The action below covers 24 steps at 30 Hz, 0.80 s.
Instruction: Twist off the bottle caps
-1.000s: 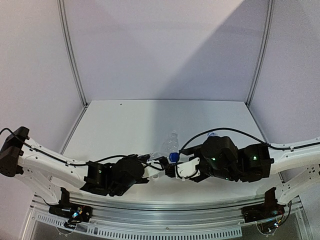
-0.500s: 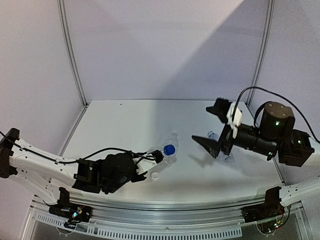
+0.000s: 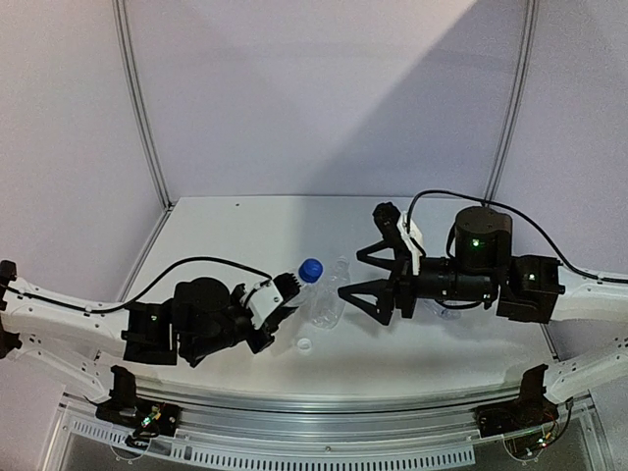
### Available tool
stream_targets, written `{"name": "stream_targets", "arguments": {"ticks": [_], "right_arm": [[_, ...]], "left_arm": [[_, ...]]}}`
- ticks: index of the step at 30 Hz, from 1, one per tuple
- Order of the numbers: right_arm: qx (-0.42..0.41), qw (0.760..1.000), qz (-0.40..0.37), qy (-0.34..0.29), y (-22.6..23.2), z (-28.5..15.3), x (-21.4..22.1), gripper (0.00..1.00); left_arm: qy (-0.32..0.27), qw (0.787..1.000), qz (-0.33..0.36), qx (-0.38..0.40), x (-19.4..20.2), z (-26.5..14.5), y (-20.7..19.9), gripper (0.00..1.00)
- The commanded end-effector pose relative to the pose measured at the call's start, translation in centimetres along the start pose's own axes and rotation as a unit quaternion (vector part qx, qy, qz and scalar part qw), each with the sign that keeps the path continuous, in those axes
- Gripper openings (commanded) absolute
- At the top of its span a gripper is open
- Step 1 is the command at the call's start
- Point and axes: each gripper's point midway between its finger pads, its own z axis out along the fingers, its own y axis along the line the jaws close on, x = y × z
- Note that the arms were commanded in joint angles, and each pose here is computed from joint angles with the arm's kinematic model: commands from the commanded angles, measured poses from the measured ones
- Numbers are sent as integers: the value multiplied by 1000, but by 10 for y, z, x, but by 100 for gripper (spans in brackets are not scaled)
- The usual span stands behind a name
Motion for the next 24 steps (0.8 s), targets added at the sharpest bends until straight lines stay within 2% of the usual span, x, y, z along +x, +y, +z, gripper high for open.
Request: {"name": "stream_targets", "arguments": {"ticks": [1,4,7,24], "right_arm": [[-73,996,8,-44,25,-4,-18,91],[-89,996,-2,-31,29,6,-12,97],[-90,996,1,-25,28,19,-11,97],[-45,998,0,-49,12,27,-21,92]], "left_arm": [[-6,999,-38,37,-2,2,-6,0],[0,996,-48,69,-2,6,-16,0],[7,994,-56,96,-2,10,-24,0],[11,989,-42,142,1,15,-44,0]]}}
